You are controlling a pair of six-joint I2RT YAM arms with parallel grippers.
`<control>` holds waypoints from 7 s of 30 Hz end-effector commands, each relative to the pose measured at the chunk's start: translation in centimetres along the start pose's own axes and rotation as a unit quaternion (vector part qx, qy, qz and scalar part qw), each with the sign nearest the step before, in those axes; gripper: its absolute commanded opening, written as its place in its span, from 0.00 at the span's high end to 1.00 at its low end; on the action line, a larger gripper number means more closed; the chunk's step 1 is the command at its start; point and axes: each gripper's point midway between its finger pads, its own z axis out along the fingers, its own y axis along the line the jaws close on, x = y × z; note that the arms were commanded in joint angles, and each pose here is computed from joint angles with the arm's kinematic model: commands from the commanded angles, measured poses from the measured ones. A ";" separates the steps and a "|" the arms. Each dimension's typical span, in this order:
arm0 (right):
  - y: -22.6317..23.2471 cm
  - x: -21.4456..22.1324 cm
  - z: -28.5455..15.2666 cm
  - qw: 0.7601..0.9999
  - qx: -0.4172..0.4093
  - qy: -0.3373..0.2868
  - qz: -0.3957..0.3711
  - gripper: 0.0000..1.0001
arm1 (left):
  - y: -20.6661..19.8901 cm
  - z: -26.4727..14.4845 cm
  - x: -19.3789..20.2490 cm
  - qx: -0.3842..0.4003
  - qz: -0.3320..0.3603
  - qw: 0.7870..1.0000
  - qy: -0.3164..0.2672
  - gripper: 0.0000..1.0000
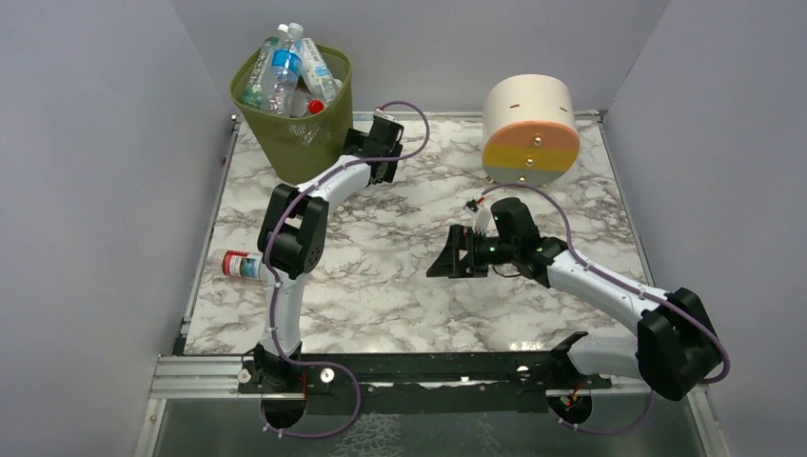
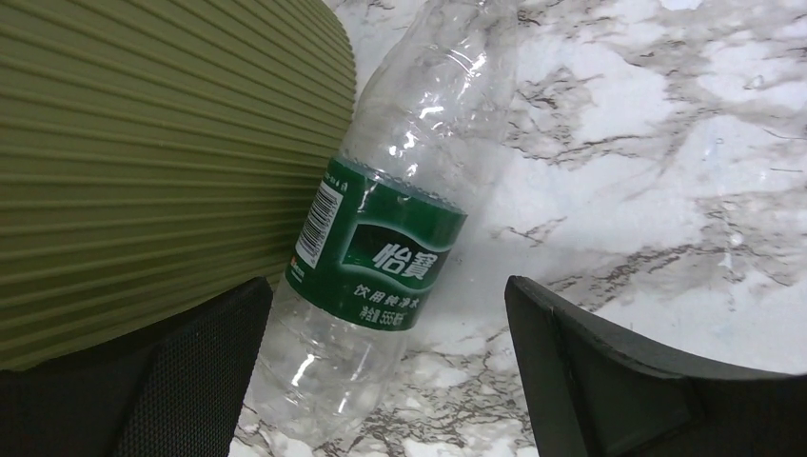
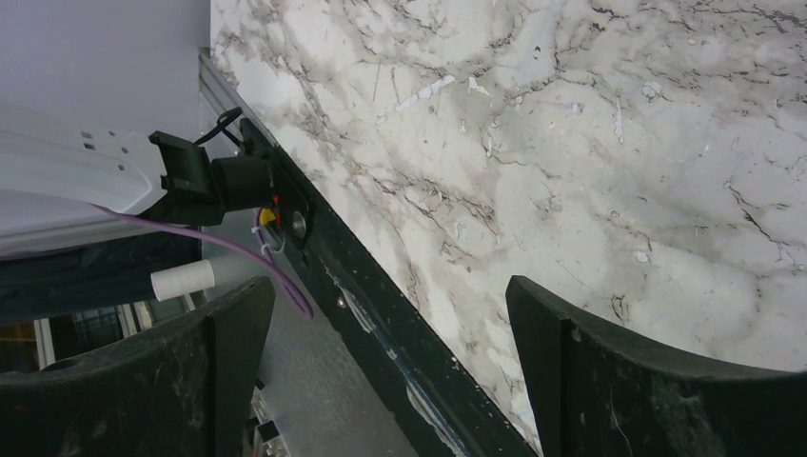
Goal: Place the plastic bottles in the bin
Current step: Pick up the plastic bottle at the center of the board, then place the plastic bottle in the trash bin, then pick up the plastic bottle at the center of the board.
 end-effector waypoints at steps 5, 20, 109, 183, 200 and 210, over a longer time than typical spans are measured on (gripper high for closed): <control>0.6 -0.4 -0.4 1.000 0.001 -0.004 -0.006 0.05 | 0.9 1.3 0.4 -0.045 0.033 0.998 0.012 0.01; 0.6 -0.5 -0.4 1.000 0.006 -0.004 -0.005 0.05 | -0.3 2.1 3.7 -0.006 0.038 0.997 0.062 0.01; 2.4 0.8 -2.8 0.999 -0.031 -0.023 -0.016 0.06 | 17.4 -16.8 -16.1 0.032 -0.131 0.975 -0.175 0.37; 3.6 1.6 -2.7 0.996 -0.088 -0.017 -0.030 0.05 | 14.8 -29.0 -1.4 0.142 -0.373 0.907 -0.131 0.01; 4.3 2.8 -3.4 0.993 -0.115 -0.005 -0.038 0.03 | 15.0 -24.7 14.5 -0.088 -0.588 0.801 0.074 0.01; 4.5 2.2 -3.2 0.993 -0.110 0.002 -0.047 0.03 | 14.4 -21.9 21.1 -0.158 -0.637 0.733 0.181 0.01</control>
